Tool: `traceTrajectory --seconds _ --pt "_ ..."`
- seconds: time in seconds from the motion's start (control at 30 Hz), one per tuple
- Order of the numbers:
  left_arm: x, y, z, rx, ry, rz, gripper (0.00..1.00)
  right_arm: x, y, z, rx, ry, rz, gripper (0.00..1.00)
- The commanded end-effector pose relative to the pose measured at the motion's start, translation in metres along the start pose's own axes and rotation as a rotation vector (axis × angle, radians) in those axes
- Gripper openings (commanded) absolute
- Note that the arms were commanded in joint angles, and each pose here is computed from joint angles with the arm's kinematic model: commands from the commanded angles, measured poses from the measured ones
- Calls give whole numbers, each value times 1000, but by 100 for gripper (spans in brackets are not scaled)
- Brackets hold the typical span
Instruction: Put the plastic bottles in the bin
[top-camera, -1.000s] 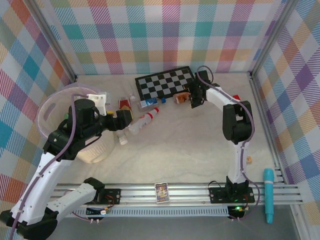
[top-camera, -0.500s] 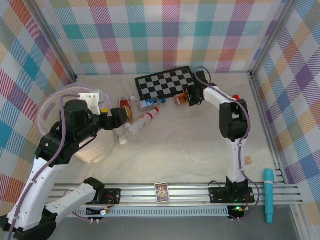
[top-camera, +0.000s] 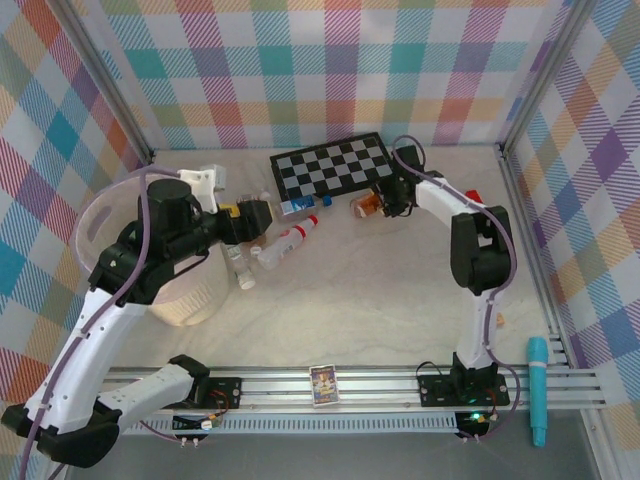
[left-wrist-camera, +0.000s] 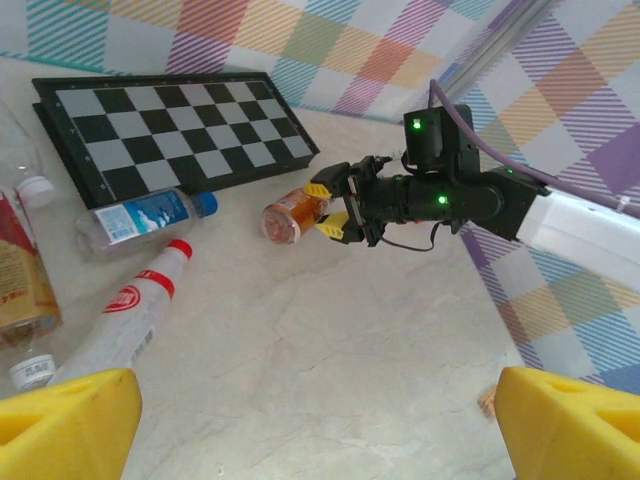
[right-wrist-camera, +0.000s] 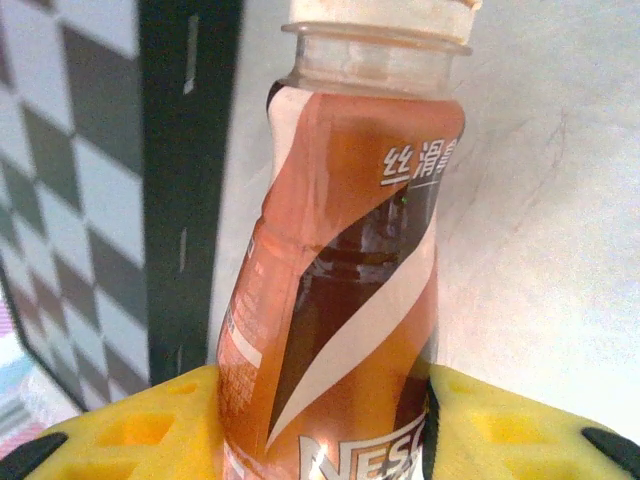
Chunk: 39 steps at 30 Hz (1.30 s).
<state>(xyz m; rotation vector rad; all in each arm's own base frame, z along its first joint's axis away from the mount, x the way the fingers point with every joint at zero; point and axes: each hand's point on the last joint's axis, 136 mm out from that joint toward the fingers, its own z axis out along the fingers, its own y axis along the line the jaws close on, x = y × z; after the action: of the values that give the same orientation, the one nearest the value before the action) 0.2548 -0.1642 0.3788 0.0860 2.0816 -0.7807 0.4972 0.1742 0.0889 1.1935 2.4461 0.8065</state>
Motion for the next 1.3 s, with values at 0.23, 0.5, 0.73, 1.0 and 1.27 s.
traceTrajectory --seconds 0.23,0.5,0.73,1.0,1.27 --pt "2 -44 33 72 84 103 95 72 81 -107 -471 187 -638 48" --pt "8 -58 71 102 137 126 98 144 112 -188 -813 387 -893 48" --pt "8 -64 91 129 153 129 100 174 114 -226 -939 504 -951 49" --pt "8 -62 115 114 156 111 97 193 111 -248 -1017 558 -996 49" --pt "13 -70 132 163 179 64 87 201 114 -260 -1059 545 -1015 49"
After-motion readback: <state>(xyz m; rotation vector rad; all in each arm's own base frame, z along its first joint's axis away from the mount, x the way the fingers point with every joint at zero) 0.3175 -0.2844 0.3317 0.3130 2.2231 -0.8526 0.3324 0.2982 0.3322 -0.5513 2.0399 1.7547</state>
